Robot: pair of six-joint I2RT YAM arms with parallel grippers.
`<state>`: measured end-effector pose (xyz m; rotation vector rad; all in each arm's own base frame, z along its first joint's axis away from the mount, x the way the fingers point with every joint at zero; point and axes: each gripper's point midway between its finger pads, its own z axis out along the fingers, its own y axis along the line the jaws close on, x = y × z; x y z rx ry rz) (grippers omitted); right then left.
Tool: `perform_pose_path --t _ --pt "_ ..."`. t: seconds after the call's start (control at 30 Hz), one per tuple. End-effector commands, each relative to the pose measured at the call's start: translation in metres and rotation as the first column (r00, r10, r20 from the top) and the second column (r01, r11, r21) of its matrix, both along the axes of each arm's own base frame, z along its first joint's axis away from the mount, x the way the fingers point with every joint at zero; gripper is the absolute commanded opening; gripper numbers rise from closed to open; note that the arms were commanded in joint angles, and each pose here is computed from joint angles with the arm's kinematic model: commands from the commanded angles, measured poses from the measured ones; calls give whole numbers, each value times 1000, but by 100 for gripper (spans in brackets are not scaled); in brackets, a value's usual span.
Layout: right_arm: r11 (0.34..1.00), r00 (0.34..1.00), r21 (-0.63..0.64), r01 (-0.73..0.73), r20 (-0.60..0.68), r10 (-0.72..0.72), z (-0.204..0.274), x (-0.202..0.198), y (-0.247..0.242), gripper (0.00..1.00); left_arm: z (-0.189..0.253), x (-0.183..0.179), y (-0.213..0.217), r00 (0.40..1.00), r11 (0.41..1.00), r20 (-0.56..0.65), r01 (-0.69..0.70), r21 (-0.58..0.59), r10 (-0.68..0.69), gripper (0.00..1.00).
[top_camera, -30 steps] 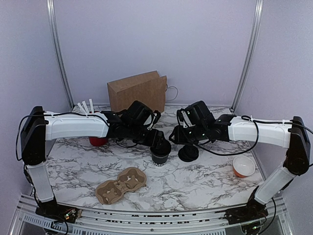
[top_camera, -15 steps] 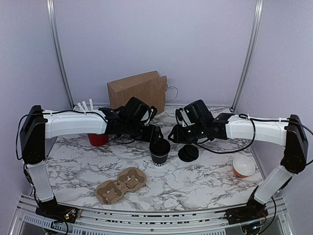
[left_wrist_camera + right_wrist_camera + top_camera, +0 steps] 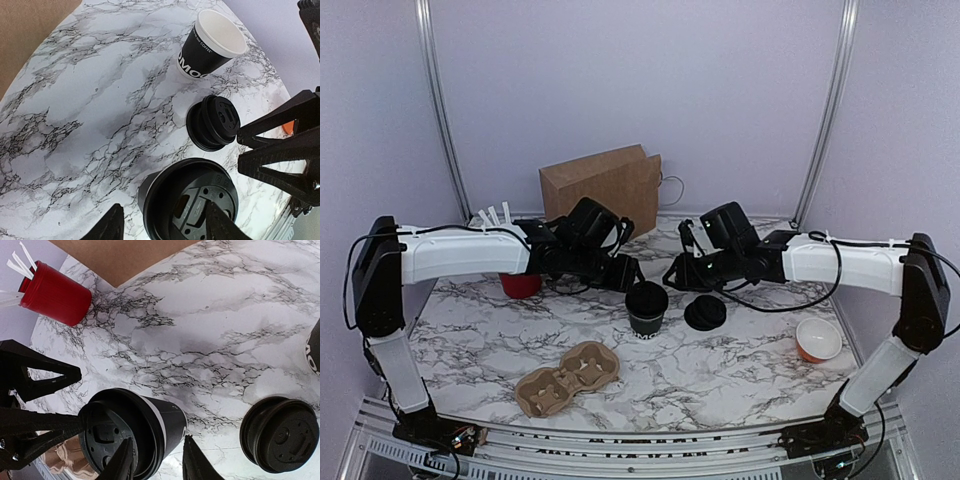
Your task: Pack the takeout coffee
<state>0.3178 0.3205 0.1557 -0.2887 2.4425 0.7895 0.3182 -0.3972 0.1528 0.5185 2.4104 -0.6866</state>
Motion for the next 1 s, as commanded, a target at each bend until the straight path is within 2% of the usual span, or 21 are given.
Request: perform_pose_path --t 0.0,0.63,0.97 --pt "1000 1000 2 -21 11 21 -4 5 3 32 6 -5 6 1000 1000 -22 -12 -15 12 52" --pt "999 1000 -43 -18 -13 17 -19 -4 5 30 -5 -4 -4 999 1000 -39 11 -9 -12 38" --pt "998 999 -65 -18 -30 16 -25 -16 9 29 -7 -2 -8 999 1000 -38 26 -5 -26 34"
